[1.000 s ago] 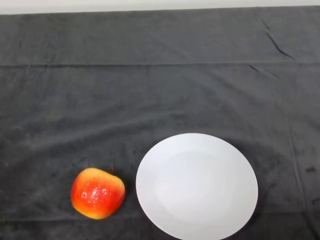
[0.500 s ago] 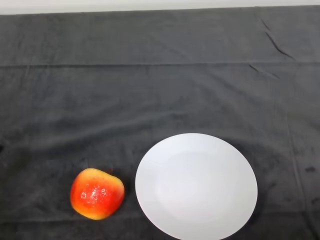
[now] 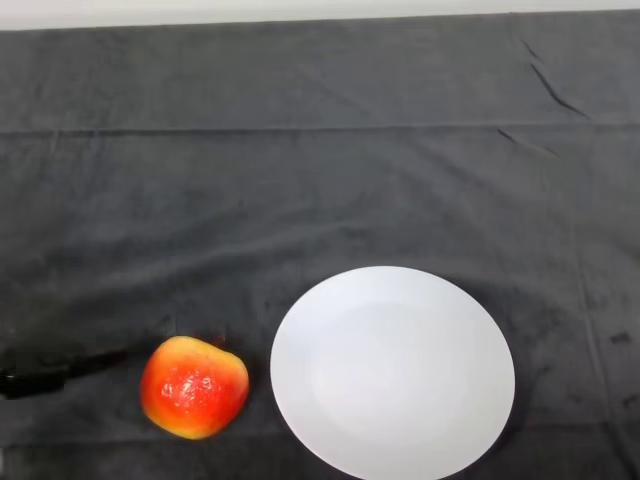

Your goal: Move the apple to the plate

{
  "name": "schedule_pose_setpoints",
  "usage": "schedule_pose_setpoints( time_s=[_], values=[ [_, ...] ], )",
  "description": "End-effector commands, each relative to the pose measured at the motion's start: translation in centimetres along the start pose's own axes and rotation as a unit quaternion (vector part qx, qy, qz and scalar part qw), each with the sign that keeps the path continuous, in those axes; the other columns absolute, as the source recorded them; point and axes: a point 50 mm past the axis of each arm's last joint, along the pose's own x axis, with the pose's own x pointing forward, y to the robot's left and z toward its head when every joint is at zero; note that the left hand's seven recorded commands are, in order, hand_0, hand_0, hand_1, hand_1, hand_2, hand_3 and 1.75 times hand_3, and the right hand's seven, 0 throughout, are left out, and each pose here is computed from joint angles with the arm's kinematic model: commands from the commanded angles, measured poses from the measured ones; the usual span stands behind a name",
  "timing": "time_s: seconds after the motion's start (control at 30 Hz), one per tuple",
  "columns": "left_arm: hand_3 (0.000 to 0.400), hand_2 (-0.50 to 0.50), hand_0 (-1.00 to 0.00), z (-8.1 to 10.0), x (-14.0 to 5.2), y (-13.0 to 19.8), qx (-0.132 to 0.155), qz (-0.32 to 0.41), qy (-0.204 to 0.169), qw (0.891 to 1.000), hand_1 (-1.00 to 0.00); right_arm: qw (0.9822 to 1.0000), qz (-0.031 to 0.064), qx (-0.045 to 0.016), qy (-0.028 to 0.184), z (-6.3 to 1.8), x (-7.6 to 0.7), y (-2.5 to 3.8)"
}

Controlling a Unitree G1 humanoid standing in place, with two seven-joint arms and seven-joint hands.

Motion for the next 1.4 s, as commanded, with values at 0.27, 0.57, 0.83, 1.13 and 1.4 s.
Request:
schedule_pose_setpoints(
  time_s=[0.27,0.57,0.83,1.13,1.4],
  values=[
    [0.000,0.00,0.00,1.5,-1.2,-0.8,0.073,-0.063,-0.010,0.995,0.00,0.9998,0.0032,0.0074,-0.016,0.71,-0.17,0.01],
    [0.000,0.00,0.00,2.0,-1.3,-3.2,0.089,-0.110,-0.011,0.990,0.00,0.9998,0.0034,0.0083,-0.016,0.72,-0.16,0.01],
    [0.000,0.00,0.00,2.6,-1.5,-4.6,0.092,-0.148,-0.016,0.985,0.00,0.9998,0.0035,0.0089,-0.016,0.73,-0.16,0.01],
    [0.000,0.00,0.00,2.6,-1.0,-6.3,0.090,-0.177,-0.022,0.980,0.00,0.9998,0.0036,0.0091,-0.016,0.73,-0.16,0.01],
    [0.000,0.00,0.00,2.3,-0.4,-7.5,0.083,-0.192,-0.028,0.977,0.00,0.9998,0.0036,0.0089,-0.016,0.72,-0.16,0.01]
  ],
)
